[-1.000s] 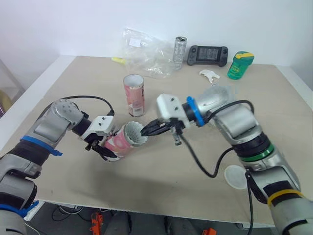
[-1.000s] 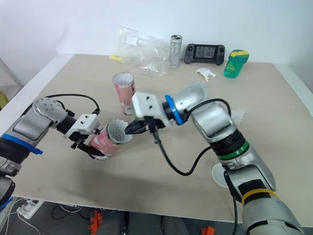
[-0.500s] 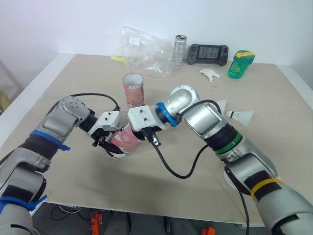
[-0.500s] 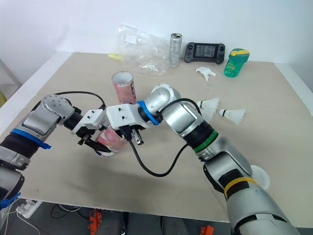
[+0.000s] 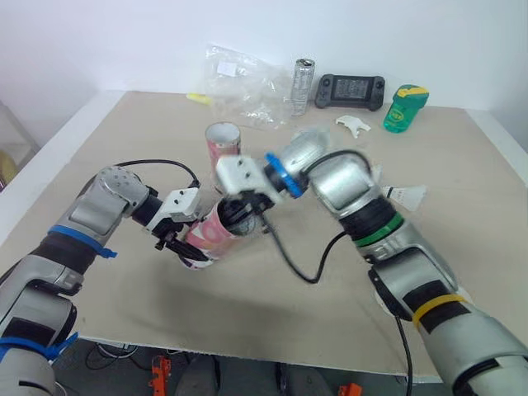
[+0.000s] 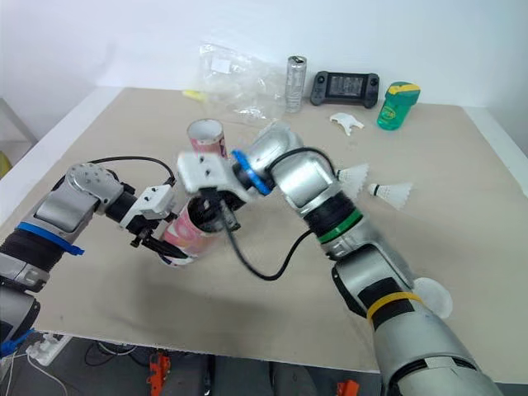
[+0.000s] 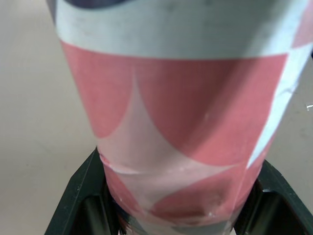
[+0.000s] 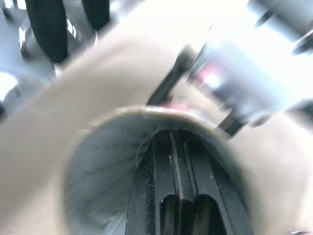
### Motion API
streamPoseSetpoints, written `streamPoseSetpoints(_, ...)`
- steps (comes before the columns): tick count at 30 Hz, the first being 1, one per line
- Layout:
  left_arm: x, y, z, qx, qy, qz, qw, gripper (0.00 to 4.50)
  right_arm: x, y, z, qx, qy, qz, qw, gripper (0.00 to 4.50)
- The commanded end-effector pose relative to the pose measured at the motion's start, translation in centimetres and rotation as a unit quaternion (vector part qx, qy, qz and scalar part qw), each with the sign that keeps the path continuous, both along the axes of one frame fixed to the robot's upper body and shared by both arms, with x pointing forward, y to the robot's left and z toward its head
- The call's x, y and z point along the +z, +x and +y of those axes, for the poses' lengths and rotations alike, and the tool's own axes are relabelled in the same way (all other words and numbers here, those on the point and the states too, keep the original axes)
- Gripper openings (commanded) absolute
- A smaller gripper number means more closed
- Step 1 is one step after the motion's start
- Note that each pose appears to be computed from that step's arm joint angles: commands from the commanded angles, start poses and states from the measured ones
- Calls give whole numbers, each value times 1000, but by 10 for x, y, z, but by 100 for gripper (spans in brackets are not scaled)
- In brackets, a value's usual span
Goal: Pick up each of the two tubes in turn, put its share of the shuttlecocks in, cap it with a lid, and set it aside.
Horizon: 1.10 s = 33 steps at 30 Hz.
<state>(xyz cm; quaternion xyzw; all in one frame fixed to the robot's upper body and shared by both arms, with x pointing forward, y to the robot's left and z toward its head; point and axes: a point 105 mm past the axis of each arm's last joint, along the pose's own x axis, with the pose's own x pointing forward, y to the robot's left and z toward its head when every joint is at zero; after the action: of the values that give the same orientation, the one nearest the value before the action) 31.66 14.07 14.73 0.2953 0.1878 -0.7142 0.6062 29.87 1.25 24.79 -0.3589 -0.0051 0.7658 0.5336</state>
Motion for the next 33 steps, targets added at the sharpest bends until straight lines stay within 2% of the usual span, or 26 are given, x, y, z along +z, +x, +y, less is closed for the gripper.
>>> streamPoseSetpoints(1, -5, -6, -5, -9, -3, 8, 1000, 243, 24, -13, -22, 17, 35, -14, 999, 2)
streamPoseSetpoints(6, -6, -10, -8, -13, -16, 5, 1000, 243, 29, -7, -73, -61, 34, -48, 996, 2)
streamPoseSetpoints(9, 3, -10, -22, -23, -58, -17, 998, 243, 32, -4, -100, -123, 43, -49, 990, 2)
streamPoseSetpoints(11, 12, -11, -37, -31, -106, -32, 993, 243, 26, 3, -128, -196, 29, -35, 980, 2)
streamPoseSetpoints(12, 16, -12, -45, -33, -133, -37, 990, 243, 18, 1, -148, -222, 4, -27, 975, 63)
streamPoseSetpoints(13, 18, -13, -51, -35, -154, -42, 986, 243, 11, -1, -164, -248, -16, -24, 968, 76)
streamPoseSetpoints(14, 19, -14, -57, -34, -171, -45, 984, 243, 4, -2, -179, -271, -34, -18, 962, 128)
streamPoseSetpoints(17, 16, -16, -72, -35, -215, -44, 975, 243, -16, -7, -223, -331, -105, -1, 938, 237)
streamPoseSetpoints(19, 13, -16, -84, -28, -248, -34, 968, 243, -24, -9, -244, -356, -140, 5, 924, 335)
streamPoseSetpoints(22, -1, -17, -102, -18, -276, -13, 961, 243, -34, -8, -267, -372, -185, 3, 910, 335)
streamPoseSetpoints(24, -19, -18, -109, -12, -267, 17, 963, 243, -47, -13, -280, -368, -227, 9, 902, 335)
streamPoseSetpoints(27, -40, -16, -112, -9, -245, 23, 969, 243, -63, -18, -287, -361, -252, 30, 897, 335)
streamPoseSetpoints(33, -55, -12, -113, 8, -249, 30, 968, 243, -93, -16, -286, -358, -280, 41, 890, 335)
